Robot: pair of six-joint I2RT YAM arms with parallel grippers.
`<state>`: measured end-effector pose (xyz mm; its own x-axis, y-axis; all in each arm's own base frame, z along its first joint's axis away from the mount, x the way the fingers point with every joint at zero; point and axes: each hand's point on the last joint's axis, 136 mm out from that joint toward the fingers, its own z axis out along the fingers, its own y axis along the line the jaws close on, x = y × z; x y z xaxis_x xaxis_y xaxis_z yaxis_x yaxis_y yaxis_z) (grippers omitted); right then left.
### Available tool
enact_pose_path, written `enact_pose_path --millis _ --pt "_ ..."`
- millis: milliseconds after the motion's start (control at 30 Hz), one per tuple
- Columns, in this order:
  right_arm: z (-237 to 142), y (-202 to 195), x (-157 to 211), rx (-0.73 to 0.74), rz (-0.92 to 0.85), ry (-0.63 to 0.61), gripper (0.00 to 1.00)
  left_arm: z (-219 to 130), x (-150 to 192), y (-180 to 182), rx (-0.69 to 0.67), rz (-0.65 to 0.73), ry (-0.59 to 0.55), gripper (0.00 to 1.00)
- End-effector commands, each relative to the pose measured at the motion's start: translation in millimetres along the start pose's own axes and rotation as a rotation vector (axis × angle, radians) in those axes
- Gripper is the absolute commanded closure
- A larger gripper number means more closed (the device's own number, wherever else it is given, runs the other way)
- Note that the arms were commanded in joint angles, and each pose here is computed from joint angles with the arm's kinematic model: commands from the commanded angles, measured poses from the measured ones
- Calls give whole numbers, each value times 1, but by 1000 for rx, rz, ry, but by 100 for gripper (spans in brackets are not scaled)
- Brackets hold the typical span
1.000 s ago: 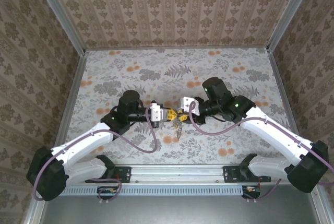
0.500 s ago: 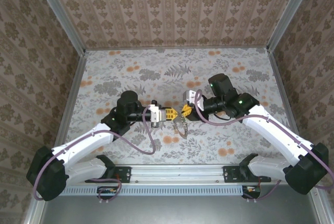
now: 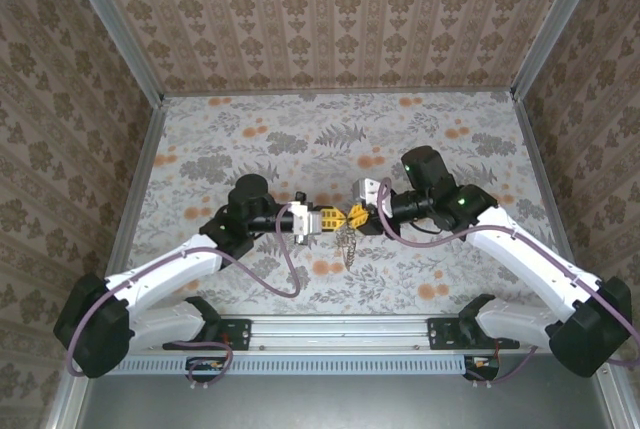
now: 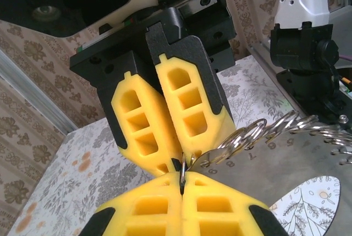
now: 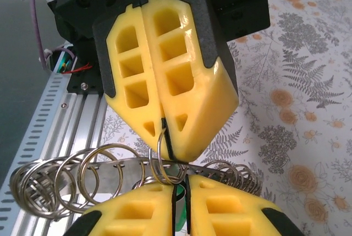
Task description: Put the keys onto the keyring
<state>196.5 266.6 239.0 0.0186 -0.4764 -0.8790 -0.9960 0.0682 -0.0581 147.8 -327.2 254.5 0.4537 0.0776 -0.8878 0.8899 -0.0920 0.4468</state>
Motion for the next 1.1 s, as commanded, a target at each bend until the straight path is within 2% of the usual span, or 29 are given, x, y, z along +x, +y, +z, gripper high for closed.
enact_pose_path --millis 0,433,533,633,800,1067 --pt "-3 15 -30 -23 -165 -129 84 8 -20 3 1 47 -70 100" --pt "-17 8 -35 172 -319 -195 91 15 -20 -5 20 18 -75 100" --pt "-20 14 -38 170 -350 -218 91 15 -19 -6 22 14 -73 100" --pt "-21 18 -38 159 -357 -229 86 15 -17 -6 18 12 -64 100" --pt "-21 25 -39 127 -375 -237 83 17 -17 -5 20 9 -60 100" --pt "-22 30 -42 105 -401 -238 84 20 -14 -5 29 -5 -45 100"
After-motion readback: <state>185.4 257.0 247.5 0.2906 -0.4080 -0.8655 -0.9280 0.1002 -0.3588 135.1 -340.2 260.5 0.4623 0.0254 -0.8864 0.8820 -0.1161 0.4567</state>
